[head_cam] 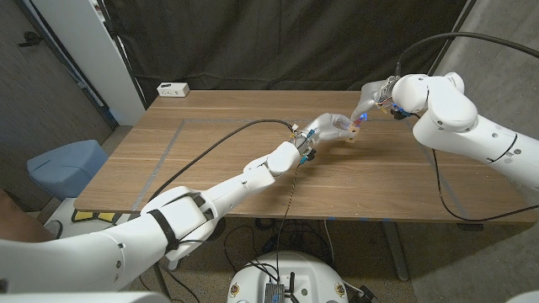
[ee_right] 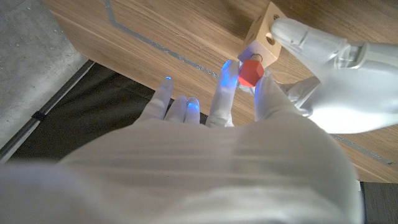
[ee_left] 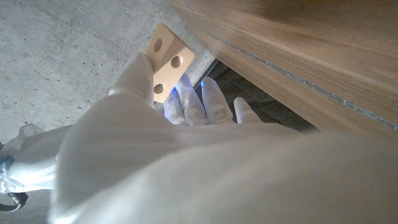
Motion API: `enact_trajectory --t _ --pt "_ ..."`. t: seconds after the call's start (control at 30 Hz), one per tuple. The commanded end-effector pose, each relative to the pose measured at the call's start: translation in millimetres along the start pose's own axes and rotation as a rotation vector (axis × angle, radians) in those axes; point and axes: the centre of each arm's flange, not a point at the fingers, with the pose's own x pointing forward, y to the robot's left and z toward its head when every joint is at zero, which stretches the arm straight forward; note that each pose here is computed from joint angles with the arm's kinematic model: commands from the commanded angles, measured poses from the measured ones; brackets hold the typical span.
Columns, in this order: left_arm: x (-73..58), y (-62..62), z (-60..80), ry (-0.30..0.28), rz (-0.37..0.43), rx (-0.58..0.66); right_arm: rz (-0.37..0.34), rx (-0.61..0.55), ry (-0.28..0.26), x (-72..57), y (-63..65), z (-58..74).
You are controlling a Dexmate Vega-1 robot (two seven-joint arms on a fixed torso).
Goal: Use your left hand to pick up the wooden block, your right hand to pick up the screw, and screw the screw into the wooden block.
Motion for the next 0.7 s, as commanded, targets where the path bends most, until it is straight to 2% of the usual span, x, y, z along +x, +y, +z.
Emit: enact_trajectory --t 0.03,0.7 --pt "0.2 0.8 -1.3 0.004 0.0 -0.002 -0.007 -0.008 0.015 5.1 1.5 2.9" --pt "0.0 1.0 -1.8 0.005 -0.005 -0.002 -0.028 -0.019 0.058 7.3 4.2 3.7"
